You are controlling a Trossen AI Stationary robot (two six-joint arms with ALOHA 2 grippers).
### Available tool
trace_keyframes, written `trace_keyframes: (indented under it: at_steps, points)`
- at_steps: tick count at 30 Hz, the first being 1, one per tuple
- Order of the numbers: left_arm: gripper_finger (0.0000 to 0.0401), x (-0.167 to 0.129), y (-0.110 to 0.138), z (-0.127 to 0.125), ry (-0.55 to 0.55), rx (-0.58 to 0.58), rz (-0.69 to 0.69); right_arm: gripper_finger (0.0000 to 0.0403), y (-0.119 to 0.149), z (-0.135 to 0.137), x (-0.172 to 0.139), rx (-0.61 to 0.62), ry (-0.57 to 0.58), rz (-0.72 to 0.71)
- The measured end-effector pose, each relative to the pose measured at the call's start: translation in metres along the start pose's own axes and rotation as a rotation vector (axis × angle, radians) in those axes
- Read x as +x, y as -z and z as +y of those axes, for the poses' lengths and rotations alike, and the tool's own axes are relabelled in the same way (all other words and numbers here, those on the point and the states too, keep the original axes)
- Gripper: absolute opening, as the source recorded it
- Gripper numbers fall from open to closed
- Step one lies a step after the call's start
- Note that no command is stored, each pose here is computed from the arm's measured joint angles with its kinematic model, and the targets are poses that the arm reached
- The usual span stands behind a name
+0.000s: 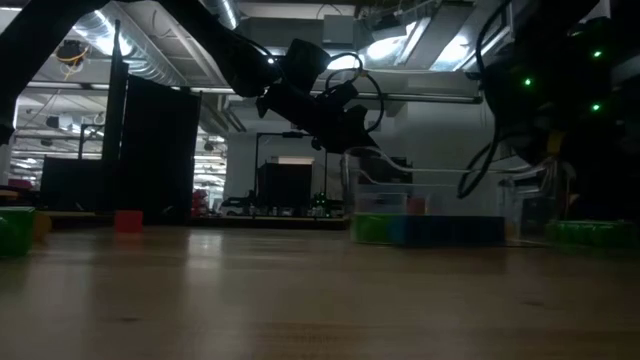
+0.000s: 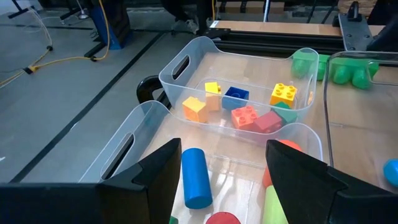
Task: Sort blocks by size
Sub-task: Put the top large green 4 stud game piece into the bottom transparent bin
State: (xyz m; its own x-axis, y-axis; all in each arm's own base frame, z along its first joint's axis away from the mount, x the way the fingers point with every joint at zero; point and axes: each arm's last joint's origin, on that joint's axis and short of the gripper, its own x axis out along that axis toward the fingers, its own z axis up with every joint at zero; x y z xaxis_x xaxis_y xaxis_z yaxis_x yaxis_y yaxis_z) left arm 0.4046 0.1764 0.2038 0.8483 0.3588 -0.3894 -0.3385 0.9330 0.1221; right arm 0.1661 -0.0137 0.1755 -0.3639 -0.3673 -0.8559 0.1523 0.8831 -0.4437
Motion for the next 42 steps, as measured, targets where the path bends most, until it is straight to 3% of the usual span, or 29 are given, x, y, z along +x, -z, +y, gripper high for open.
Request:
trace_keyframes:
  at_steps: [16,21,27,33,42]
  points:
    - [0.0219,0.0,0.0,0.0,0.0,0.0,0.0,0.0001,-0.003,-0.01,-0.009,0.049,-0.053,-0.039]
    - [0.0219,0.0,0.0,0.0,0.0,0.0,0.001,0.0001,0.008,-0.019,-0.018,0.075,-0.001,-0.054]
    - [0.0219,0.0,0.0,0.0,0.0,0.0,0.0,0.0001,0.025,-0.024,-0.02,0.164,0.046,0.057]
    - [0.0219,0.0,0.0,0.0,0.0,0.0,0.0,0.0001,0.022,-0.026,-0.013,0.305,-0.06,0.095]
    - [0.0219,0.0,0.0,0.0,0.001,0.0,0.0,0.0001,0.012,-0.057,0.006,0.497,-0.151,0.118]
